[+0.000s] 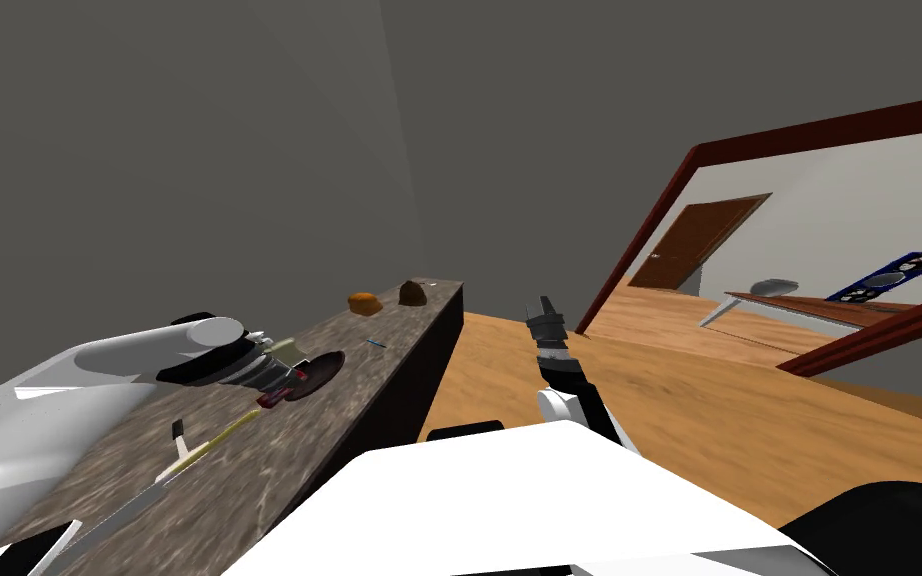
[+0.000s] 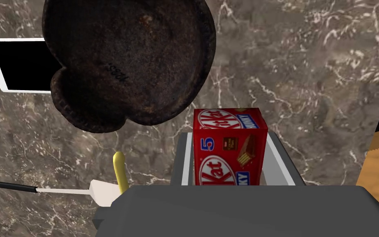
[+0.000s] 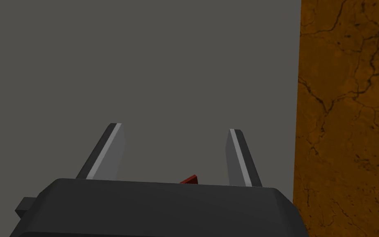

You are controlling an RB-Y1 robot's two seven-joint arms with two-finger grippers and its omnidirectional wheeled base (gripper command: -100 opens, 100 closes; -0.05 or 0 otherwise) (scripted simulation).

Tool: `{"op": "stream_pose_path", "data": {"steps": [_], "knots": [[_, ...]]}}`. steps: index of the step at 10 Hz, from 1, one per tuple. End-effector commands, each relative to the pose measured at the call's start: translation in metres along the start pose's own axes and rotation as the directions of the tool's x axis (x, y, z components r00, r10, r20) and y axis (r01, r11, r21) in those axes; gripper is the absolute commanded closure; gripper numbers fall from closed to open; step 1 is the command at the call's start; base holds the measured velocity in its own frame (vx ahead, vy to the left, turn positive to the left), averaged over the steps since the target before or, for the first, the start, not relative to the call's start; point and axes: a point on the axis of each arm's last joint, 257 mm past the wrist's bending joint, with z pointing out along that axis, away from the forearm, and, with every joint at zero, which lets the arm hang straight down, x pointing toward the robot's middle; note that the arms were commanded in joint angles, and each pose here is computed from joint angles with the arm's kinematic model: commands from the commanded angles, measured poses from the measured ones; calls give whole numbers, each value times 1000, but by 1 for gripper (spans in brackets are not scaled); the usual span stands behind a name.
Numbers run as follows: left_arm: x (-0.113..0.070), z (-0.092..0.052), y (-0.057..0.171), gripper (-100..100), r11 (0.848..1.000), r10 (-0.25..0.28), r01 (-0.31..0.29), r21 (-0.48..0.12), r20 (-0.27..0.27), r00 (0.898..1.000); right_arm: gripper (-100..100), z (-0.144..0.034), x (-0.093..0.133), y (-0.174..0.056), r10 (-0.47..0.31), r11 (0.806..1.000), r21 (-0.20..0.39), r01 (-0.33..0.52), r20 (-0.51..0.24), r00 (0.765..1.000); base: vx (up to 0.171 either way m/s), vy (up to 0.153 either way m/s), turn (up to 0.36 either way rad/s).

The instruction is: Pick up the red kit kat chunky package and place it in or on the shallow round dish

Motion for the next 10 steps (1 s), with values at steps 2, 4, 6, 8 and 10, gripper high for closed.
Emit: {"op": "stream_pose_path", "data": {"steps": [2,4,6,8,10], "knots": [[-8,-20,-12,100,997,-75,74,-4,-10,997,0,0,0,0,0,1000,0,0,0,1000,25,53,-245],[-17,-24,-16,100,996,-85,85,-8,2,996,0,0,0,0,0,1000,0,0,0,1000,48,70,-118],[-36,-28,-21,100,996,-84,84,-15,37,996,0,0,0,0,0,1000,0,0,0,1000,58,103,-171],[-54,-30,-22,100,997,-73,75,-28,77,994,0,0,0,0,0,1000,0,0,0,1000,82,135,-198],[-71,-32,-16,100,996,-56,64,-58,126,990,0,0,0,0,0,1000,0,0,0,1000,80,82,-97]]}}
